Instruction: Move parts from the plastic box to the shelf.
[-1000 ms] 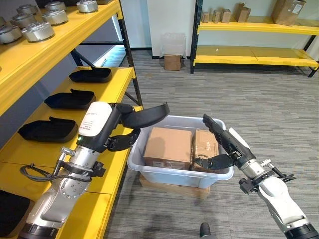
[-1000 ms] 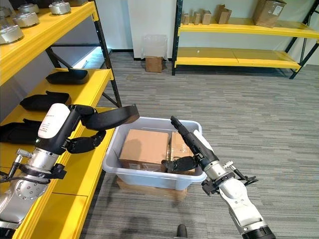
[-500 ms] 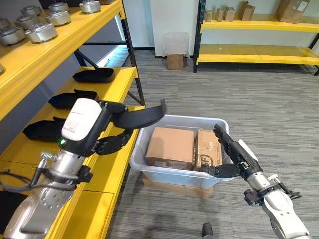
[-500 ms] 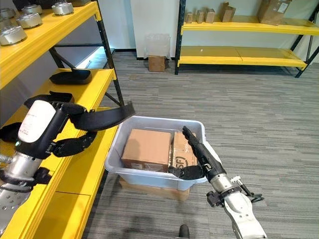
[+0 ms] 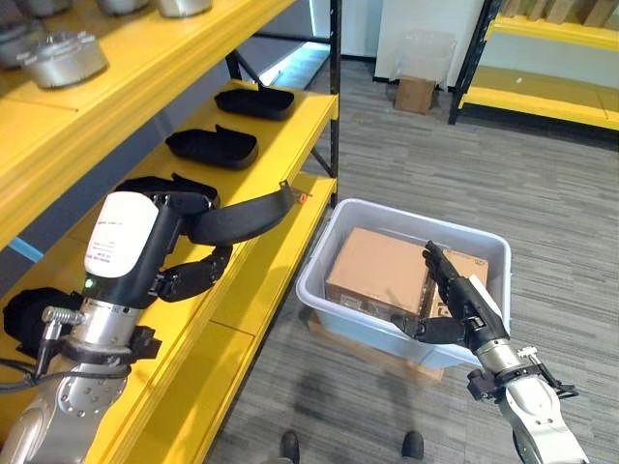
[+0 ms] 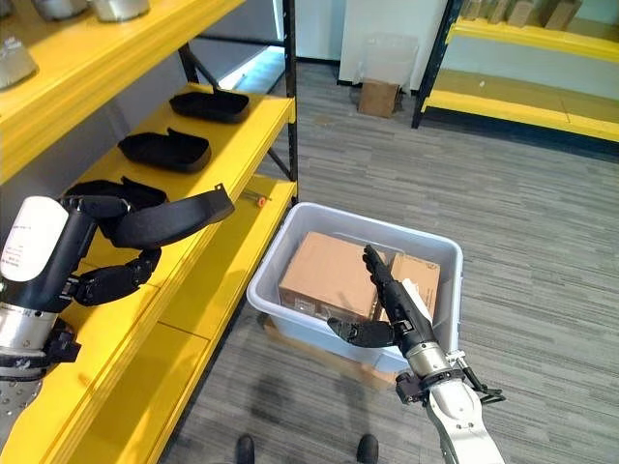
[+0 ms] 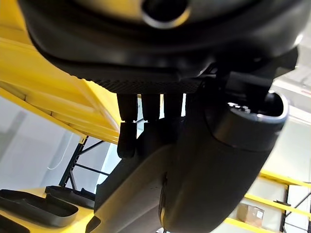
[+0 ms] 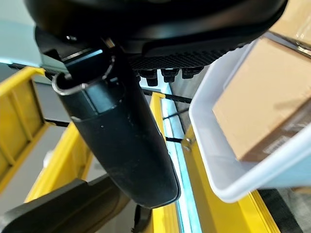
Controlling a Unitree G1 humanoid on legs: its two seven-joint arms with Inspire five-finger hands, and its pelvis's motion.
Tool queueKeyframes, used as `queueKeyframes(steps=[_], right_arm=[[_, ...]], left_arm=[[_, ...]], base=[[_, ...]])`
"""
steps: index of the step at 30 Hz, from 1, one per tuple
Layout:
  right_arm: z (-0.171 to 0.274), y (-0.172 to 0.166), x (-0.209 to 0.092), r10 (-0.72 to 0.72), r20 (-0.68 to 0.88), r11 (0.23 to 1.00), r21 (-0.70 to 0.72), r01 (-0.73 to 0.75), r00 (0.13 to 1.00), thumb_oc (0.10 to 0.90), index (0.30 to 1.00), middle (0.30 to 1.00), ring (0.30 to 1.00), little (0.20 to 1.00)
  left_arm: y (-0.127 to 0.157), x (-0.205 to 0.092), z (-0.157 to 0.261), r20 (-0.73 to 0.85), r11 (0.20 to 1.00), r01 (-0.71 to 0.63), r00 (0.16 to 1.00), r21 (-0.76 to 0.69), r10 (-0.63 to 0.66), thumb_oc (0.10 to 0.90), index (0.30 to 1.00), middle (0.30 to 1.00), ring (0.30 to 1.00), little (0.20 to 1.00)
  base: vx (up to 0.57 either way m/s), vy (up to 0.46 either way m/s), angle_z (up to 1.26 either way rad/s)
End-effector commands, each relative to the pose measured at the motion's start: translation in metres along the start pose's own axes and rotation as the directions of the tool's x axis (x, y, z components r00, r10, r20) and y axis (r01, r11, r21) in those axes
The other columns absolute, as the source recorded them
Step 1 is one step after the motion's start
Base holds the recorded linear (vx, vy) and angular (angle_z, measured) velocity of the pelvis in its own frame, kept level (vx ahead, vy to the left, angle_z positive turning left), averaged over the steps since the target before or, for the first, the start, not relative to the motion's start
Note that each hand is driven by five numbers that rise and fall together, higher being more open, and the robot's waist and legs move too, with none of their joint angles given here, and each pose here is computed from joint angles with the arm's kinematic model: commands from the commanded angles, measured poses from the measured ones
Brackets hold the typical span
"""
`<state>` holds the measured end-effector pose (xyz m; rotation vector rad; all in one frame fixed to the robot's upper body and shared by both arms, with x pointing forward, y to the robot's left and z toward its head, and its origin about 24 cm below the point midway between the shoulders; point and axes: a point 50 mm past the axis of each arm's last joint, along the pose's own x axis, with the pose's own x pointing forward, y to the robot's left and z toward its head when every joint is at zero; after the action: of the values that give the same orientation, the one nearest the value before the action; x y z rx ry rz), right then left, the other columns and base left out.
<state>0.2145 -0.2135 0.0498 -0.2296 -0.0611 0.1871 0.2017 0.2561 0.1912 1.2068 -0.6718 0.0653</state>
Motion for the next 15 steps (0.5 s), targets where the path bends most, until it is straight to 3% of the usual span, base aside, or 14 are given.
queueKeyframes(steps=[1, 6, 15], right_arm=[[0.049, -0.004, 0.024, 0.023, 0.273, 0.999, -0.029, -0.015, 0.962, 0.9, 1.0, 1.0, 1.0, 1.0], [0.048, 0.002, 0.025, 0.058, 0.273, 0.998, -0.027, -0.053, 0.96, 0.9, 1.0, 1.0, 1.0, 1.0], [0.05, 0.0, 0.026, 0.073, 0.276, 0.997, -0.044, -0.063, 0.958, 0.9, 1.0, 1.0, 1.0, 1.0]], left_arm=[[0.05, 0.03, 0.022, 0.173, 0.942, -0.327, 0.926, -0.075, 0.335, 0.4, 0.3, 0.3, 0.3, 0.3], [0.041, 0.039, 0.024, 0.171, 0.938, -0.324, 0.924, -0.121, 0.341, 0.4, 0.3, 0.3, 0.3, 0.3], [0.023, 0.03, 0.016, 0.103, 0.952, -0.275, 0.952, -0.133, 0.289, 0.4, 0.3, 0.3, 0.3, 0.3]], base=[[-0.01, 0.102, 0.2], [0.02, -0.03, 0.57], [0.01, -0.087, 0.08]])
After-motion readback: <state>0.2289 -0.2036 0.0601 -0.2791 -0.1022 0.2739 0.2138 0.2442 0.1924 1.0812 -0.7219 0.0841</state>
